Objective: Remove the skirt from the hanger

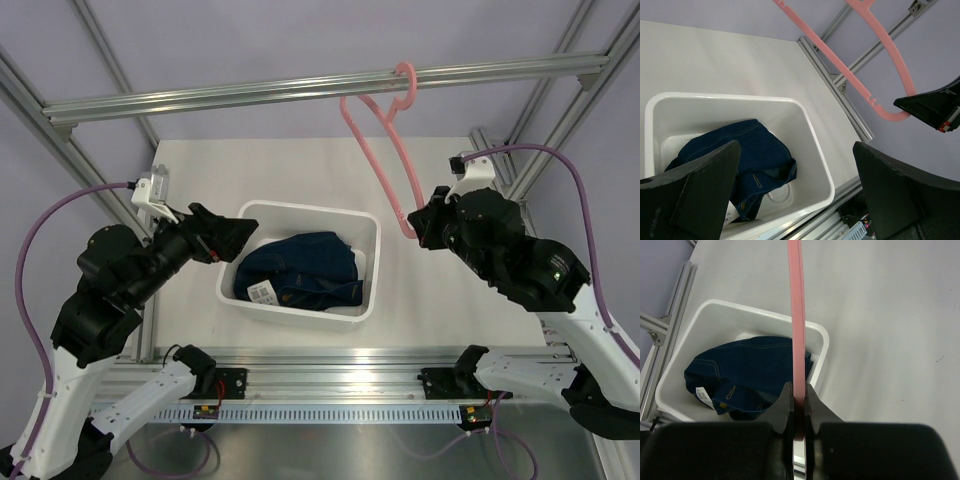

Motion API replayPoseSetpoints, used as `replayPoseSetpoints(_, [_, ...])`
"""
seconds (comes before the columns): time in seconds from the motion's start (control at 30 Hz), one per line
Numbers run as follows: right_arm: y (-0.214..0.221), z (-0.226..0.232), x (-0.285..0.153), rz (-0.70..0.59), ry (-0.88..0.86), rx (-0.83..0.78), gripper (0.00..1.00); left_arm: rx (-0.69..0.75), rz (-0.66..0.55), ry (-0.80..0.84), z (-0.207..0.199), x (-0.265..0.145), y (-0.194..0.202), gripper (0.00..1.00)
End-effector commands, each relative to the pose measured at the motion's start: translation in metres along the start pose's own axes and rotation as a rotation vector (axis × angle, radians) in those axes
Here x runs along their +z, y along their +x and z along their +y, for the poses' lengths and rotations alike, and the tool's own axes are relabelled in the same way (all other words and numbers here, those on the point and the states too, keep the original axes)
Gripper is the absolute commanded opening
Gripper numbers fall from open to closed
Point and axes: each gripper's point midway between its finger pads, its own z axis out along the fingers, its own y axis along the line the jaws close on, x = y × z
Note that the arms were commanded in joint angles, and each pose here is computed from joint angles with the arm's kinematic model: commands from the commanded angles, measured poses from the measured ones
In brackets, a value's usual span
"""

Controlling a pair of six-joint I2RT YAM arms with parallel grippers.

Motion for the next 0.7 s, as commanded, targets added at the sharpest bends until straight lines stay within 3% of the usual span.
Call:
replayPoseSetpoints(0.0, [-0.015, 0.005, 0.002, -0.061, -0.058, 0.036, 0.00, 0.018, -0.023, 0.038, -0.007, 0.000, -0.005, 0.99])
replayPoseSetpoints(0.67, [0.020, -0.034, 0.025, 0.017, 0.008, 0.057, 0.00, 0.010, 0.006, 0.047, -0.002, 0.008, 0.010, 0.99])
